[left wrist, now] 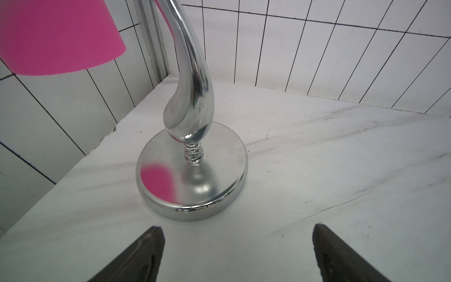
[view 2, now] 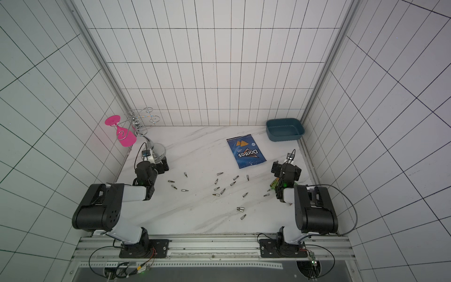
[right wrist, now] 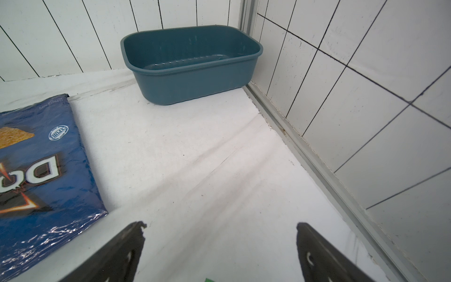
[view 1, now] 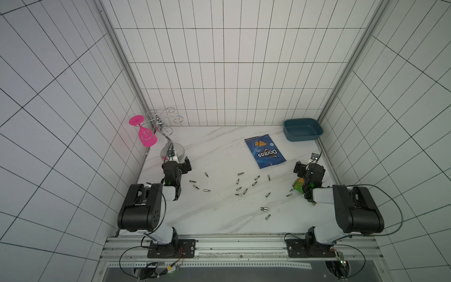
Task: Put the bit on the desktop into the storage box
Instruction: Pick up the storage box at the corner of the board.
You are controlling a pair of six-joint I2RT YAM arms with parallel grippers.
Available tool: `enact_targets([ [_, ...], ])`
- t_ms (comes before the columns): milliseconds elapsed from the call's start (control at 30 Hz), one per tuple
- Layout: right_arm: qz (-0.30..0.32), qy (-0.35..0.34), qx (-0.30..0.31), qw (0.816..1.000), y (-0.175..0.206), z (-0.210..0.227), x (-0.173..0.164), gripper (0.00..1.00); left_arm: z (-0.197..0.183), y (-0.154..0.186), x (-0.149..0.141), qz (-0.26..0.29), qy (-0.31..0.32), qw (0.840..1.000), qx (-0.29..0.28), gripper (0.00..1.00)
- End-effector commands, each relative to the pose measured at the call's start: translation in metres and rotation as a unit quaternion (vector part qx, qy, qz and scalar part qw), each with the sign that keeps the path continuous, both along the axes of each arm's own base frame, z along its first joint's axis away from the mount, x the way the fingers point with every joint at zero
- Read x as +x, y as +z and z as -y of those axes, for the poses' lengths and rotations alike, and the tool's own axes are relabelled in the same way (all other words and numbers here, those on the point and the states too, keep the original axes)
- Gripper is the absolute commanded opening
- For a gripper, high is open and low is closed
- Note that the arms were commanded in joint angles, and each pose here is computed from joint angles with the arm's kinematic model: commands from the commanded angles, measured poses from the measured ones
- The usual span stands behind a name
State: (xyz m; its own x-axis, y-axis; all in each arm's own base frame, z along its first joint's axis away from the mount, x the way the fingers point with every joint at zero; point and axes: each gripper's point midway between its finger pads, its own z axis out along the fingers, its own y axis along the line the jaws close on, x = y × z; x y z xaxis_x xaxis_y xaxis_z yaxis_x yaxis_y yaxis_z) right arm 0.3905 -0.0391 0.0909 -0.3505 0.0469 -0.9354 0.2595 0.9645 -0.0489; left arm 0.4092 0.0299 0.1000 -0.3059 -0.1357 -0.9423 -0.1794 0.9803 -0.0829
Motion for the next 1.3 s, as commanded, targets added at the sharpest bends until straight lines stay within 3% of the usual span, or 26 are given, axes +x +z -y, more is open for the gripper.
enact_targets([
  [0,0.012,-0.007,0.002,1.000,0.009,0.003,0.004,0.99,0.001,0.014,0.005,0.020,-0.005,1.000,-0.001,0.98],
  [100,-0.001,-0.022,-0.009,1.000,0.029,0.005,0.010,0.99,0.001,0.014,0.005,0.020,-0.004,1.000,0.000,0.98],
  [300,-0.126,-0.048,-0.030,0.990,0.104,0.005,0.036,0.99,0.001,0.014,0.005,0.020,-0.004,1.000,0.000,0.98],
  [467,-0.231,-0.008,-0.031,0.972,0.127,-0.010,0.079,0.99,0.000,0.014,0.005,0.020,-0.003,1.000,0.000,0.98],
  [567,-0.307,0.033,-0.026,0.951,0.115,-0.023,0.103,0.99,0.000,0.015,0.005,0.021,-0.003,1.000,0.000,0.98],
  [733,-0.346,0.095,0.014,0.934,0.097,-0.047,0.133,0.99,0.001,0.014,0.005,0.020,-0.004,1.000,0.000,0.98],
  [1267,-0.357,0.174,0.073,0.915,0.046,-0.082,0.172,0.94,0.001,0.014,0.005,0.021,-0.003,1.000,0.000,0.98],
])
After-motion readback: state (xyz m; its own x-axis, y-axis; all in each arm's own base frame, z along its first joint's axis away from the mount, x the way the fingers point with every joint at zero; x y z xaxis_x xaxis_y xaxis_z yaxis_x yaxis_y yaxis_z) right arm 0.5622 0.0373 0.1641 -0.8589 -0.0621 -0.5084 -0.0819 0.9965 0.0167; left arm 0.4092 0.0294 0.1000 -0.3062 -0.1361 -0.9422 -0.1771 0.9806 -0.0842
